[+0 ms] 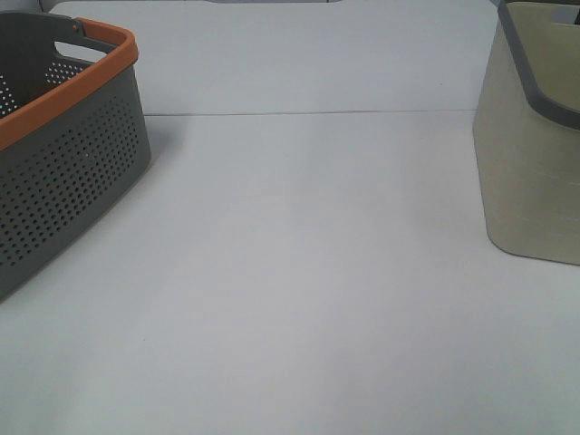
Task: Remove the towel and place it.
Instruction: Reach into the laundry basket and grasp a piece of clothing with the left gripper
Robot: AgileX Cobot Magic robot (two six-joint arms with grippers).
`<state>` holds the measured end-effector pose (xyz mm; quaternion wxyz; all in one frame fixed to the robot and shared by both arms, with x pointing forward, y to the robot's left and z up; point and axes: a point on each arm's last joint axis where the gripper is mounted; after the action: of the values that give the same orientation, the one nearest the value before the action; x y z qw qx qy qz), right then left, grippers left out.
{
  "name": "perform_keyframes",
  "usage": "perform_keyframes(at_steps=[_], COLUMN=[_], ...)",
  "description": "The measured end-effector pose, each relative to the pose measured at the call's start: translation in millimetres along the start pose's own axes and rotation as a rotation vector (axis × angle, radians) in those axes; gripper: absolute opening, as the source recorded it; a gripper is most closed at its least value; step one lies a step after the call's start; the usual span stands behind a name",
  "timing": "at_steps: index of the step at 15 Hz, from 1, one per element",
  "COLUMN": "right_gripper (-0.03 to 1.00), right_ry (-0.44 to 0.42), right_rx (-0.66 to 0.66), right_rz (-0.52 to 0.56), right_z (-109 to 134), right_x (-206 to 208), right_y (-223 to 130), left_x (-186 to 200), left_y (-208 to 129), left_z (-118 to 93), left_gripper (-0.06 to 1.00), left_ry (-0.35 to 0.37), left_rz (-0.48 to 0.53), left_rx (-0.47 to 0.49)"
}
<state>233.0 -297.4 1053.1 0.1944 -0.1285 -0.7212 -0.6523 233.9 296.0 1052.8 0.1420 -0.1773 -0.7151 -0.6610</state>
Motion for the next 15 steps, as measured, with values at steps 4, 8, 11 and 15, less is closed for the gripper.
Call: perform_keyframes(at_steps=[4, 8, 11, 15], right_gripper=[0.96, 0.96, 0.96, 0.96], right_ry=[0.0, 0.0, 0.0, 0.0], right_rx=[0.0, 0.0, 0.0, 0.0], right_rz=[0.0, 0.0, 0.0, 0.0], right_z=[0.0, 0.0, 0.0, 0.0], right_x=[0.0, 0.0, 0.0, 0.0], right_y=[0.0, 0.0, 0.0, 0.0], left_x=[0.0, 0.0, 0.0, 0.0], left_y=[0.0, 0.0, 0.0, 0.0], left_z=[0.0, 0.0, 0.0, 0.0], left_gripper=[0.99, 0.99, 0.99, 0.99], left_ry=[0.0, 0.0, 0.0, 0.0], left_rz=[0.0, 0.0, 0.0, 0.0], left_rx=[0.0, 0.0, 0.0, 0.0])
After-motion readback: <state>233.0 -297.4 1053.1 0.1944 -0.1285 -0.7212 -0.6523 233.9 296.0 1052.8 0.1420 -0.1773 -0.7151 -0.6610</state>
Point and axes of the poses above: a point on each arm's last joint axis where the gripper is mounted, x pointing back along that axis away from the gripper, z along the wrist's bending axis when the last joint is at zero, y = z × x, and after that the axes turned 6 degrees about x, right-handed
